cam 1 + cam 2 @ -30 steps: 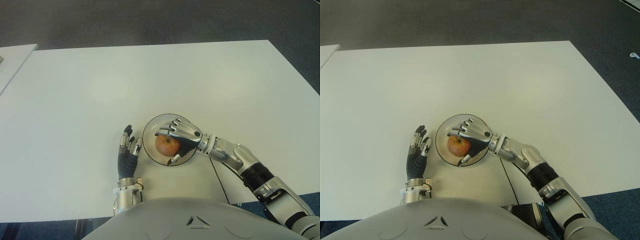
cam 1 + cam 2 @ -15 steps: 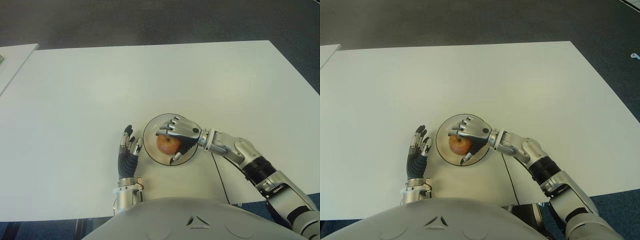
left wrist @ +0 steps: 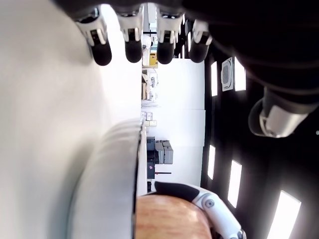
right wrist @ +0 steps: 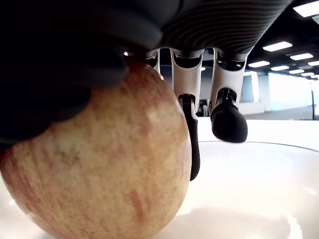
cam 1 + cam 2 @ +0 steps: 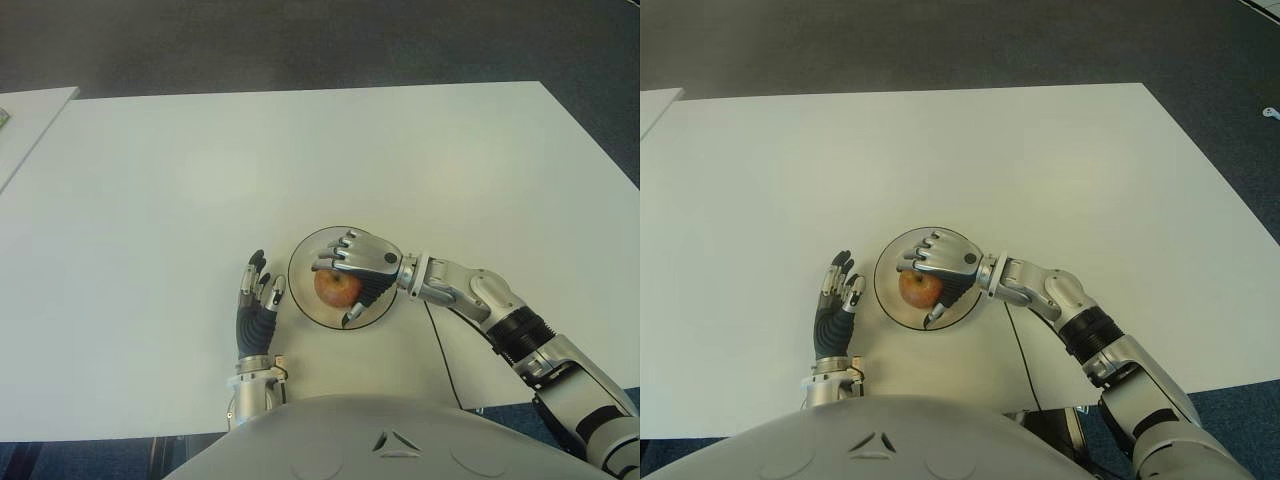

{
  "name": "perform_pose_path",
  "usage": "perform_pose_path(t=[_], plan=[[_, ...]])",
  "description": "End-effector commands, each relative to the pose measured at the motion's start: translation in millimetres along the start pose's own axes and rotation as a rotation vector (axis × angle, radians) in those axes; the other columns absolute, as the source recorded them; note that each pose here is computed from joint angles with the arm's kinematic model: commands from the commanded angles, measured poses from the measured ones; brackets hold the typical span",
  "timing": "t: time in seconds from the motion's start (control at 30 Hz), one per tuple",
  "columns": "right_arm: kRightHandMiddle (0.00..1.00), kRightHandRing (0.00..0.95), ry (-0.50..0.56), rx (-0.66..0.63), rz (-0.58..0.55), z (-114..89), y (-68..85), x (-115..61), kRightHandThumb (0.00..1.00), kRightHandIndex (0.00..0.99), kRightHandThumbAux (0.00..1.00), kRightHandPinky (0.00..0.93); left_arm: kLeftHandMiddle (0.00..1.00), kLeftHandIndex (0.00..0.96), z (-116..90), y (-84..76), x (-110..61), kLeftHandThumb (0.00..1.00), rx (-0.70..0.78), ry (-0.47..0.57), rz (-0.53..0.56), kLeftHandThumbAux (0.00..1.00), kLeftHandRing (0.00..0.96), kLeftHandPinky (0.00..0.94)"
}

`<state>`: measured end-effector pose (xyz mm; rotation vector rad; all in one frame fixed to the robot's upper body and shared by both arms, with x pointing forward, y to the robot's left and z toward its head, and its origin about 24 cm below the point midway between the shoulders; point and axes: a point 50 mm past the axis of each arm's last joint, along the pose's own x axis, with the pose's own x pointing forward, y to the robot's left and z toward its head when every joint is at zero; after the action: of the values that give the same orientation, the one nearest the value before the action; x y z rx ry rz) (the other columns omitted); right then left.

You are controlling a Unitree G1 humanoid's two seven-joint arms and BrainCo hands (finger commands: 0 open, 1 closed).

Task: Put the apples into the plate.

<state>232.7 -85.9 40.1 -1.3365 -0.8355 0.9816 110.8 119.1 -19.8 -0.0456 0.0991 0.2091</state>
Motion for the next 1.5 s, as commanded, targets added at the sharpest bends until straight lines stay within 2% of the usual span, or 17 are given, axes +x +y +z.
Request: perform_pose_path(t=[0.03, 0.2, 0.23, 0.27, 0.3, 0.33, 0.4, 0.53, 0.77, 1.13, 1.5], plan=[[0.771, 0.75, 0.026, 0.01, 0.006, -4.4, 4.1, -0.5, 0.7, 0.44, 0.708, 0.651, 0.0, 0.0, -8.5, -4.8, -6.5, 0.048, -0.021, 0.069, 0.029, 0.425, 0.0, 0.007], [0.675, 0.64, 0.027, 0.035, -0.011, -4.5, 7.1, 0.9, 0.687, 0.431, 0.712, 0.553, 0.0, 0.0, -8.5, -5.3, -6.5, 0.055, -0.019, 0.069, 0.028, 0.43, 0.0, 0.015], [0.601, 0.557, 0.026, 0.038, -0.008, -4.6, 7.6, 1.0, 0.537, 0.436, 0.622, 0.481, 0.0, 0.0, -8.5, -5.4, -6.4, 0.056, -0.019, 0.069, 0.028, 0.431, 0.0, 0.016], [0.574, 0.528, 0.025, 0.04, -0.003, -4.9, 8.1, 1.0, 0.482, 0.437, 0.591, 0.456, 0.0, 0.0, -8.4, -5.5, -6.3, 0.057, -0.019, 0.069, 0.028, 0.432, 0.0, 0.016], [0.481, 0.426, 0.024, 0.042, 0.0, -5.1, 8.4, 1.0, 0.392, 0.421, 0.541, 0.373, 0.0, 0.0, -8.4, -5.6, -6.2, 0.057, -0.019, 0.068, 0.028, 0.433, 0.0, 0.016], [0.448, 0.39, 0.023, 0.041, 0.009, -5.3, 8.7, 0.8, 0.359, 0.415, 0.523, 0.343, 0.0, 0.0, -8.4, -5.8, -6.3, 0.058, -0.02, 0.069, 0.027, 0.434, 0.0, 0.016], [0.335, 0.267, 0.021, 0.041, 0.024, -5.5, 9.5, 0.4, 0.26, 0.366, 0.475, 0.217, 0.0, 0.0, -8.3, -6.1, -6.5, 0.056, -0.025, 0.072, 0.025, 0.436, 0.0, 0.013], [0.228, 0.163, 0.021, 0.042, 0.039, -6.1, 9.9, -0.2, 0.168, 0.294, 0.438, 0.139, 0.0, 0.0, -8.1, -6.9, -6.1, 0.052, -0.037, 0.077, 0.023, 0.447, 0.0, 0.01], [0.146, 0.102, 0.026, 0.037, 0.052, -6.8, 9.2, -0.3, 0.109, 0.191, 0.415, 0.114, 0.0, 0.0, -7.0, -7.7, -5.4, 0.046, -0.055, 0.078, 0.024, 0.471, 0.0, 0.001], [0.073, 0.059, 0.045, 0.012, 0.073, -8.7, 7.1, -1.3, 0.052, 0.07, 0.401, 0.096, 0.0, 0.0, -7.6, -9.2, -4.2, 0.052, -0.05, 0.085, 0.03, 0.481, 0.0, 0.006], [0.026, 0.009, 0.062, 0.021, 0.058, -10.3, 2.7, -4.0, 0.011, 0.005, 0.381, 0.013, 0.0, 0.0, -7.9, -10.8, -3.6, 0.06, -0.034, 0.082, 0.034, 0.476, 0.0, 0.004]])
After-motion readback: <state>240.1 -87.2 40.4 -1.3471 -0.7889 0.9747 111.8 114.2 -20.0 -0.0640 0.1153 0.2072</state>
